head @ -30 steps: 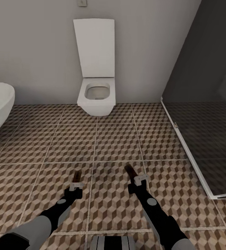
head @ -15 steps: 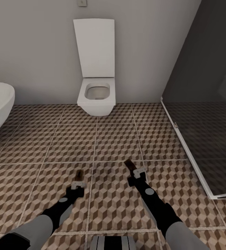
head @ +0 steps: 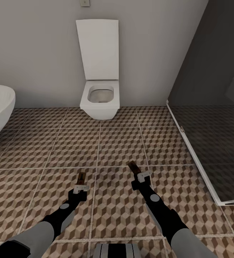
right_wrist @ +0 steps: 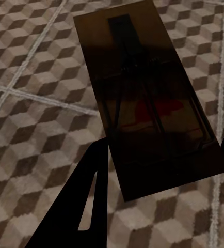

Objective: Take the four mousetraps from the cabinet in the bathroom and place them on the bathroom floor. Make sure all four end up on the same floor surface, and ensure that at least two of them are either under or directly next to the same bathroom sink.

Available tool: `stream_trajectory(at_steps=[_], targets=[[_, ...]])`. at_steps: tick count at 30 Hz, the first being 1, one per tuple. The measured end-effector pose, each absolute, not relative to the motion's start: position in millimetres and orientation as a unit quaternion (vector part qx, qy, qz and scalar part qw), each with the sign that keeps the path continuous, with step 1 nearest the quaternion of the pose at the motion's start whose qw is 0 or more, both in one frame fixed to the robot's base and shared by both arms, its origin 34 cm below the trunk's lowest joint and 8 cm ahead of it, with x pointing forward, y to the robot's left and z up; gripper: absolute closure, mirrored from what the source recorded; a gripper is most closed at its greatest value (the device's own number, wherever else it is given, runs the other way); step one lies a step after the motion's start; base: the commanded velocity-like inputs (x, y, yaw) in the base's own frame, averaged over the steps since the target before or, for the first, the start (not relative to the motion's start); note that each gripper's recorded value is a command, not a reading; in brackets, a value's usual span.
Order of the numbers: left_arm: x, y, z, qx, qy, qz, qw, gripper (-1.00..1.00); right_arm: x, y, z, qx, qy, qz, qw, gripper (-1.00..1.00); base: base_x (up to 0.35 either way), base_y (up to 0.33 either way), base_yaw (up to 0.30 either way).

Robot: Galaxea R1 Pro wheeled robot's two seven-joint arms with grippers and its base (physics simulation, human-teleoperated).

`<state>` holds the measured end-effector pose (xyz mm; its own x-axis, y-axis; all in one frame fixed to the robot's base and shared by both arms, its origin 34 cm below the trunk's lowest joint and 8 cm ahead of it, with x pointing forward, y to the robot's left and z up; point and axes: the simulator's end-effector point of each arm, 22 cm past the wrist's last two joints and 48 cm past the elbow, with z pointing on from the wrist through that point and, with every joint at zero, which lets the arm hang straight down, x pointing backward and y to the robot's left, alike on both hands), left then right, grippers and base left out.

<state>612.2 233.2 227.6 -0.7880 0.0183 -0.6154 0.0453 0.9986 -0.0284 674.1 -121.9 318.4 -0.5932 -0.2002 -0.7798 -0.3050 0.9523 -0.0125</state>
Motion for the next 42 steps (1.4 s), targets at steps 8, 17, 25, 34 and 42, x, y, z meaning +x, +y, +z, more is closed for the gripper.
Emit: stream_trajectory(at_steps=[8, 17, 25, 34, 42], targets=[[616, 229, 224, 0.017, 0.943, -0.025, 0.332, 1.00, 673, -122, 312, -0.142, 0.890, 0.061, 0.429, 1.00, 0.000, 0.000, 0.000], [607, 225, 199, 0.027, 0.944, -0.026, 0.326, 1.00, 665, -122, 286, -0.141, 0.892, 0.061, 0.424, 1.00, 0.000, 0.000, 0.000], [598, 224, 175, 0.028, 0.946, -0.028, 0.321, 1.00, 657, -123, 261, -0.141, 0.895, 0.061, 0.419, 1.00, 0.000, 0.000, 0.000], [587, 222, 147, 0.027, 0.949, -0.028, 0.314, 1.00, 648, -124, 233, -0.141, 0.898, 0.061, 0.413, 1.00, 0.000, 0.000, 0.000], [574, 222, 124, 0.027, 0.953, -0.029, 0.301, 1.00, 637, -126, 207, -0.140, 0.904, 0.062, 0.400, 1.00, 0.000, 0.000, 0.000]])
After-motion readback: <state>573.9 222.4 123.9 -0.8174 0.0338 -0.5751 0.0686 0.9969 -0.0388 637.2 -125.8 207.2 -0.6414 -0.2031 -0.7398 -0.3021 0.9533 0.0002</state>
